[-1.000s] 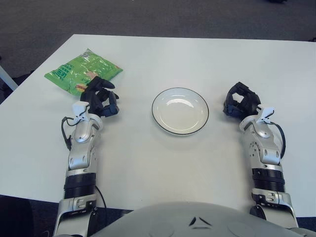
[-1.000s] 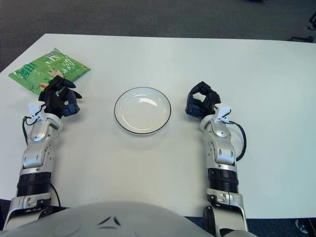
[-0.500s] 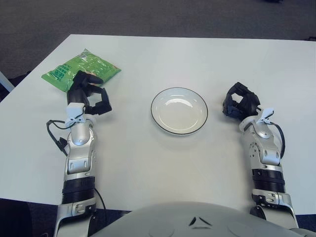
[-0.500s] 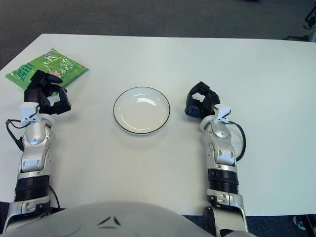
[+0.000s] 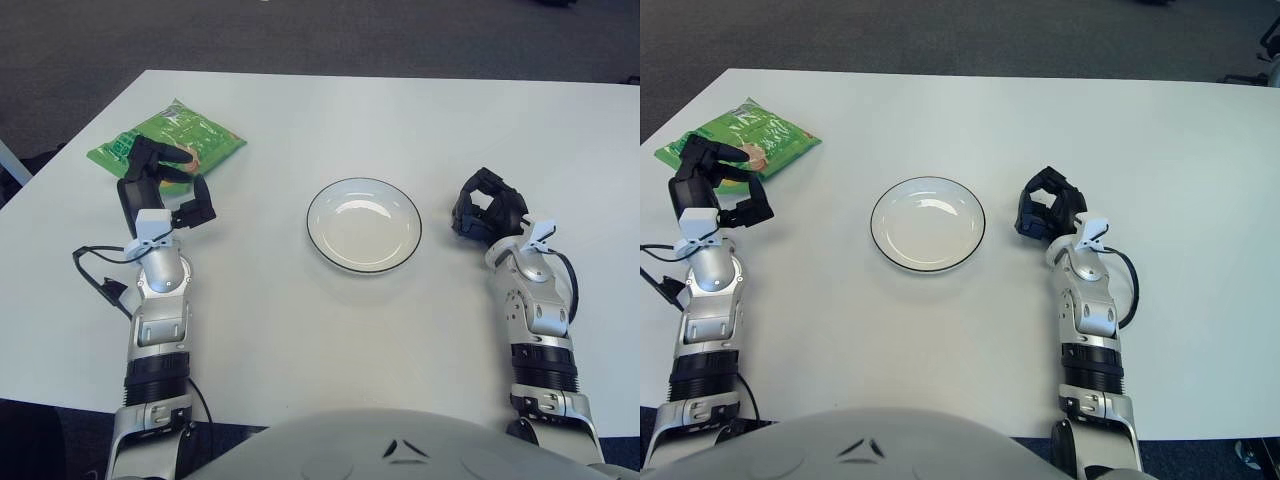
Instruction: Put the snack into the plate.
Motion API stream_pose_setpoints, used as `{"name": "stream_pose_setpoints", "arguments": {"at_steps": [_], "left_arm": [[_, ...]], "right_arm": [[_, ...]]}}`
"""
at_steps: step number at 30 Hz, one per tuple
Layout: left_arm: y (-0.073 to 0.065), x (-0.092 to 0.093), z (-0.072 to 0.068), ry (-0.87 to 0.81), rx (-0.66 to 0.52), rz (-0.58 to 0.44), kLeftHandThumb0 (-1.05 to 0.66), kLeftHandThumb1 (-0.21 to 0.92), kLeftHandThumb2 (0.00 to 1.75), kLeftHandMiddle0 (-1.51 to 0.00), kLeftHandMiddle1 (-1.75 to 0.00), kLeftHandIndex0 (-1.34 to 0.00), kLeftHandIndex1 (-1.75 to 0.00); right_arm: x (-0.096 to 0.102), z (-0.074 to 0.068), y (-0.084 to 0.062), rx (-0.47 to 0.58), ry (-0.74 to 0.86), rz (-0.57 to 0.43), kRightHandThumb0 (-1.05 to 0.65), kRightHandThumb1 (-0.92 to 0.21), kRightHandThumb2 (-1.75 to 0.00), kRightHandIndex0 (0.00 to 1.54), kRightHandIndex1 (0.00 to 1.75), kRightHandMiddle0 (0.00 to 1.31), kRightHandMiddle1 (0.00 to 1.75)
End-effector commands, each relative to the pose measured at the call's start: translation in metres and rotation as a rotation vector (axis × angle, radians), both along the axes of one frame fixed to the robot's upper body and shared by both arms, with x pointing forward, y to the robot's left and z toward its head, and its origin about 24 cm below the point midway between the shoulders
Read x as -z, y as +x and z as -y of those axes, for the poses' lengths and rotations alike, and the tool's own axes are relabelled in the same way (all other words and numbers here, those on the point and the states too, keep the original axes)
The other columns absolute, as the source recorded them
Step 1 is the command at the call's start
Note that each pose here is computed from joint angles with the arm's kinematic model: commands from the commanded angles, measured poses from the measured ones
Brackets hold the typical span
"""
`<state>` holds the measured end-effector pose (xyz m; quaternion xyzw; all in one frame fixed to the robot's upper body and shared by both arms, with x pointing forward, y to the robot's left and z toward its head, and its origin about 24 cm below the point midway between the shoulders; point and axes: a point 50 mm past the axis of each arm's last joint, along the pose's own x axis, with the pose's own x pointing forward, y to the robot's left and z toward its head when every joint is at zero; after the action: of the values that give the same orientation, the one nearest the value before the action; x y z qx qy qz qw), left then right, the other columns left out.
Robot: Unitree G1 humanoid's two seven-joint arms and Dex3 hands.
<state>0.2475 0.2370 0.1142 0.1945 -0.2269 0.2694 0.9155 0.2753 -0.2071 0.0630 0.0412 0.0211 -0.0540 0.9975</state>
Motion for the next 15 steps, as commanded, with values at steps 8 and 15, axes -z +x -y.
{"name": "stream_pose_setpoints", "arguments": {"at_steps": [8, 15], "left_arm": [[0.003, -0.011, -0.004, 0.154, -0.1, 0.046, -0.01, 0.34, 1.28, -0.59, -1.7, -0.39, -1.75], [0.014, -0.025, -0.005, 0.384, -0.192, 0.04, -0.22, 0.71, 0.78, -0.32, -1.43, -0.3, -1.73]], "right_arm": [[0.039, -0.003, -0.019, 0.009, 0.068, -0.174, -0.48, -0.31, -1.32, 1.28, 1.75, 0.62, 1.75], [0.038, -0.002, -0.02, 0.005, 0.072, -0.172, -0.48, -0.31, -1.32, 1.28, 1.75, 0.62, 1.75]]}}
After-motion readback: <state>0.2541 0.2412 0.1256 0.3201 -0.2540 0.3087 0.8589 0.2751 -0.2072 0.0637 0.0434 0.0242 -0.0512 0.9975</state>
